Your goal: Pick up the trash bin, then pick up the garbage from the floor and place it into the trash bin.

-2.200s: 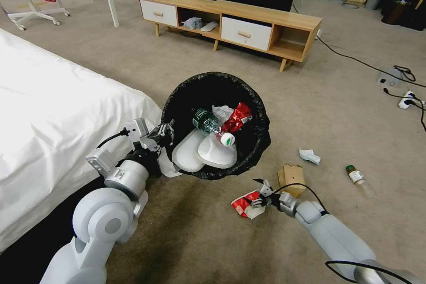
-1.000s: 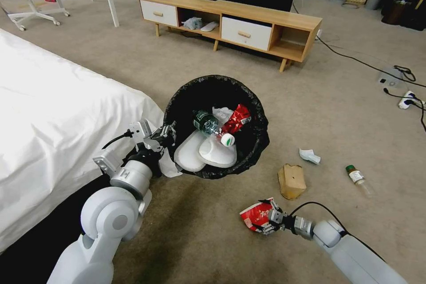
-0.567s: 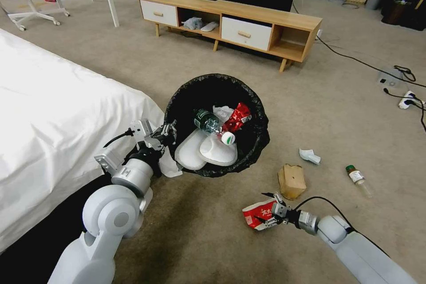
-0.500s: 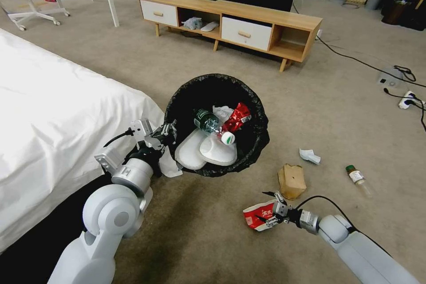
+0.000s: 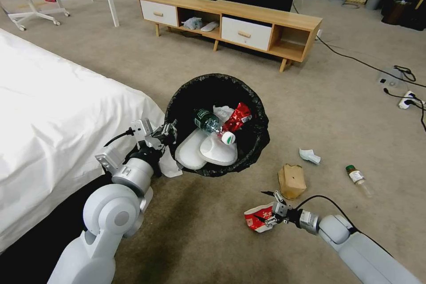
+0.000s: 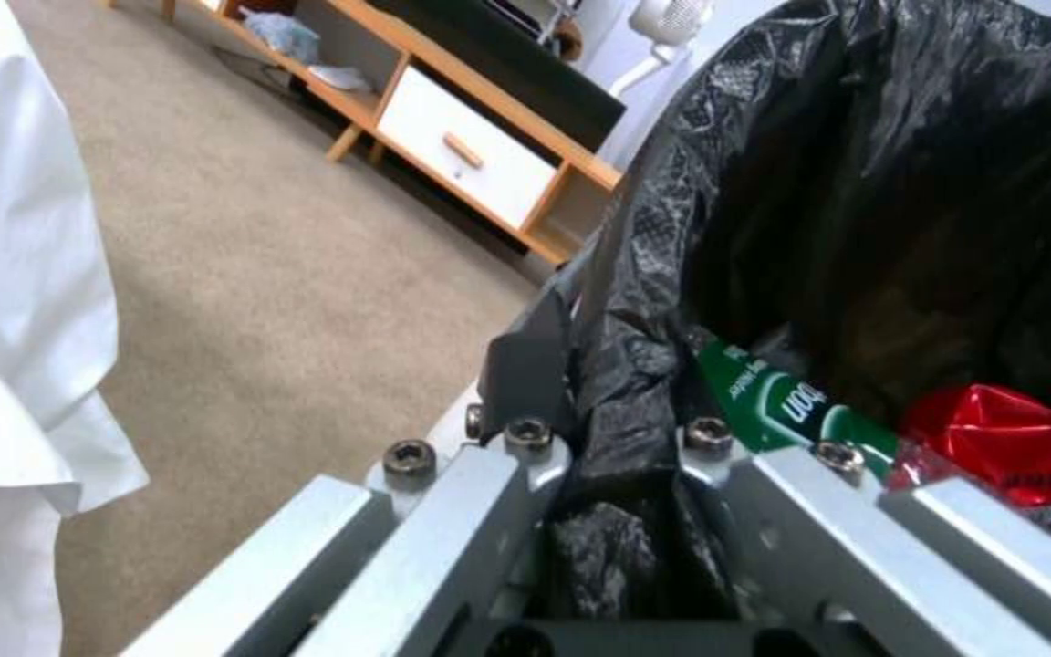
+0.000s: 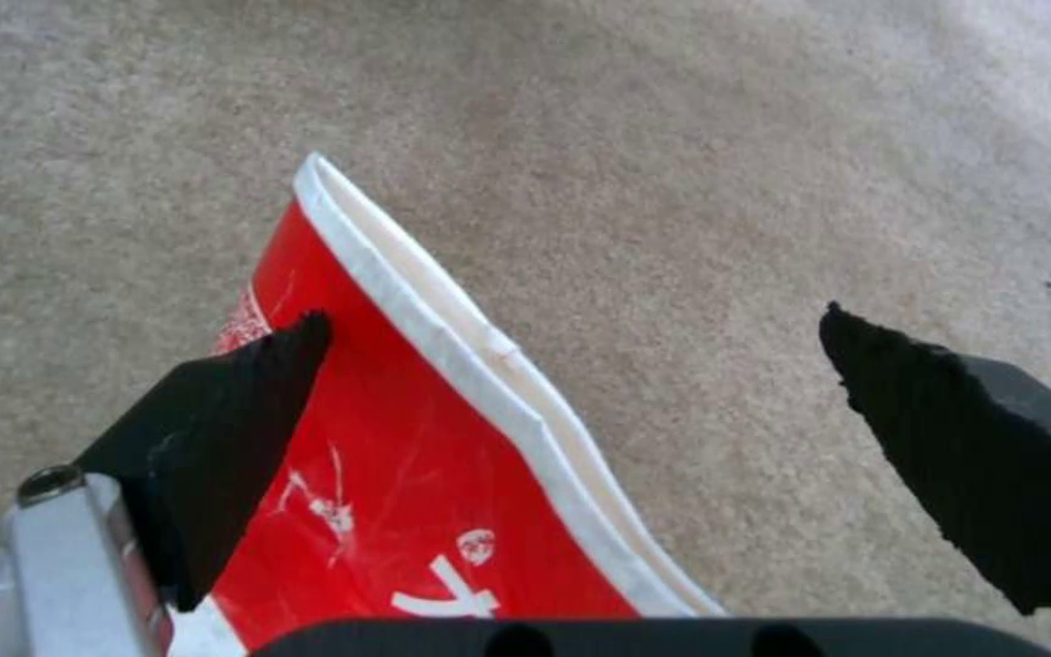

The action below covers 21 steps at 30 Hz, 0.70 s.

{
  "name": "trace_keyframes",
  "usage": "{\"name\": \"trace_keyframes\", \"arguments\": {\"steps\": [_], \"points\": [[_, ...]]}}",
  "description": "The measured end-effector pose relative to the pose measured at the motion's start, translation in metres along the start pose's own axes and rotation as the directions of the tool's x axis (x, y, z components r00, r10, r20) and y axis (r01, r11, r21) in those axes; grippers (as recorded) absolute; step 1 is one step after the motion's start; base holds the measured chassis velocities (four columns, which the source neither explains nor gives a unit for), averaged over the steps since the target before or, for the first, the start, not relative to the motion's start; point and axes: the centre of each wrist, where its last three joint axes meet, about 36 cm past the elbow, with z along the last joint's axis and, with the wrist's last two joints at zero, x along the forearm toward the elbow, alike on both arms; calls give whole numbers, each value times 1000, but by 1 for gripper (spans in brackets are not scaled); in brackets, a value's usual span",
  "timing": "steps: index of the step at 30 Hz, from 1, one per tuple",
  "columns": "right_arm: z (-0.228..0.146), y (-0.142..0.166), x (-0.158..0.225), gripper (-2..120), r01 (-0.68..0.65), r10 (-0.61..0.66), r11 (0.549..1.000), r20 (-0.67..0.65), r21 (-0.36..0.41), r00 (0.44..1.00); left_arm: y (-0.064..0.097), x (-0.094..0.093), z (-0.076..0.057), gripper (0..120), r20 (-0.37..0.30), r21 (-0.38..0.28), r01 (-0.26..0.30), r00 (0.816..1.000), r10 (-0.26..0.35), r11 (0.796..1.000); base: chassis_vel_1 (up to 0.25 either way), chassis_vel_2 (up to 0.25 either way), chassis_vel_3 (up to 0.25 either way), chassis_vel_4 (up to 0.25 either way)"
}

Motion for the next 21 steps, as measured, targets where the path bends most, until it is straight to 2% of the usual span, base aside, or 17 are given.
{"name": "trace_keyframes", "arguments": {"steps": [10,21], "points": [[17,37,-2,100,30,-31,996,-21,-79,999,-2,1,2,3,-3,3,-1,1000,1,1000,0,0,0,0],[24,42,-4,100,20,-23,993,-26,-113,999,-3,5,2,3,-2,2,-2,1000,2,1000,0,0,0,0]]}}
